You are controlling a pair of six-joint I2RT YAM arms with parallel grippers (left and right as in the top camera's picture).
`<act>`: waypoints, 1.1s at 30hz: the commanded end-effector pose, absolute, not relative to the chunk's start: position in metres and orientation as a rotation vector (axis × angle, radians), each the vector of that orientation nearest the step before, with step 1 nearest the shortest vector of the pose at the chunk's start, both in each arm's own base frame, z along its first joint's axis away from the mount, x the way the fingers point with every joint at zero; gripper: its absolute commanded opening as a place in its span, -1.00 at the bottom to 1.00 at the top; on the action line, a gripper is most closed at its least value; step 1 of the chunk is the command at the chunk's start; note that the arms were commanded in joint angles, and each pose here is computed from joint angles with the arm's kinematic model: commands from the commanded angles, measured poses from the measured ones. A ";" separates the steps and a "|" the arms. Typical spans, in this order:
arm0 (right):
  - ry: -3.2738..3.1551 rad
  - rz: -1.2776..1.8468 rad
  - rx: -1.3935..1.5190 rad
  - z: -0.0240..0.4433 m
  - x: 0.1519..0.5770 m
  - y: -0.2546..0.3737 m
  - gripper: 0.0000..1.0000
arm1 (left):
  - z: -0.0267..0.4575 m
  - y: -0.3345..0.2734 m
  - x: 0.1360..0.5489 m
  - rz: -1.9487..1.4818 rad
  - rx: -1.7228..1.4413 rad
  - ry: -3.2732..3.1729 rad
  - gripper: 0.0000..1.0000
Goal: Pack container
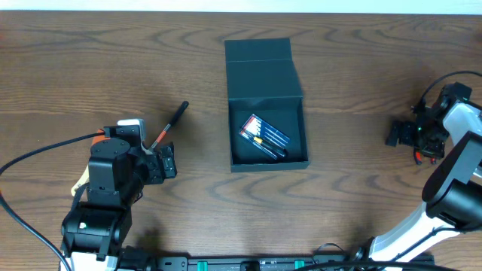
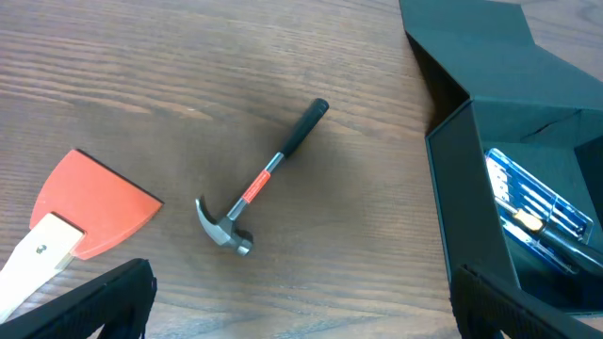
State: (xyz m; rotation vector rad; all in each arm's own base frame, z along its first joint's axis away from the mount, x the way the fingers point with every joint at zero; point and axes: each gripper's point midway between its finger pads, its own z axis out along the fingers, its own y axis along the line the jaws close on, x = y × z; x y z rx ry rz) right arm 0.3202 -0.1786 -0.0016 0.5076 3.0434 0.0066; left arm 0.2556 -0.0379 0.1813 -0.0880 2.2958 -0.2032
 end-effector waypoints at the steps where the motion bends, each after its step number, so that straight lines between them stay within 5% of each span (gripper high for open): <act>1: 3.051 0.078 0.504 -0.011 0.321 -0.172 0.88 | 0.191 -0.036 0.259 -0.192 -0.092 2.273 0.97; 8: 3.049 0.077 0.509 -0.011 0.321 -0.173 0.31 | 0.191 -0.036 0.259 -0.192 -0.092 2.273 0.97; 23: 3.046 0.079 0.525 -0.011 0.322 -0.172 -0.23 | 0.191 -0.036 0.259 -0.192 -0.092 2.273 0.97; 33: 3.039 0.106 0.523 -0.010 0.323 -0.169 -0.78 | 0.191 -0.036 0.259 -0.192 -0.092 2.273 0.97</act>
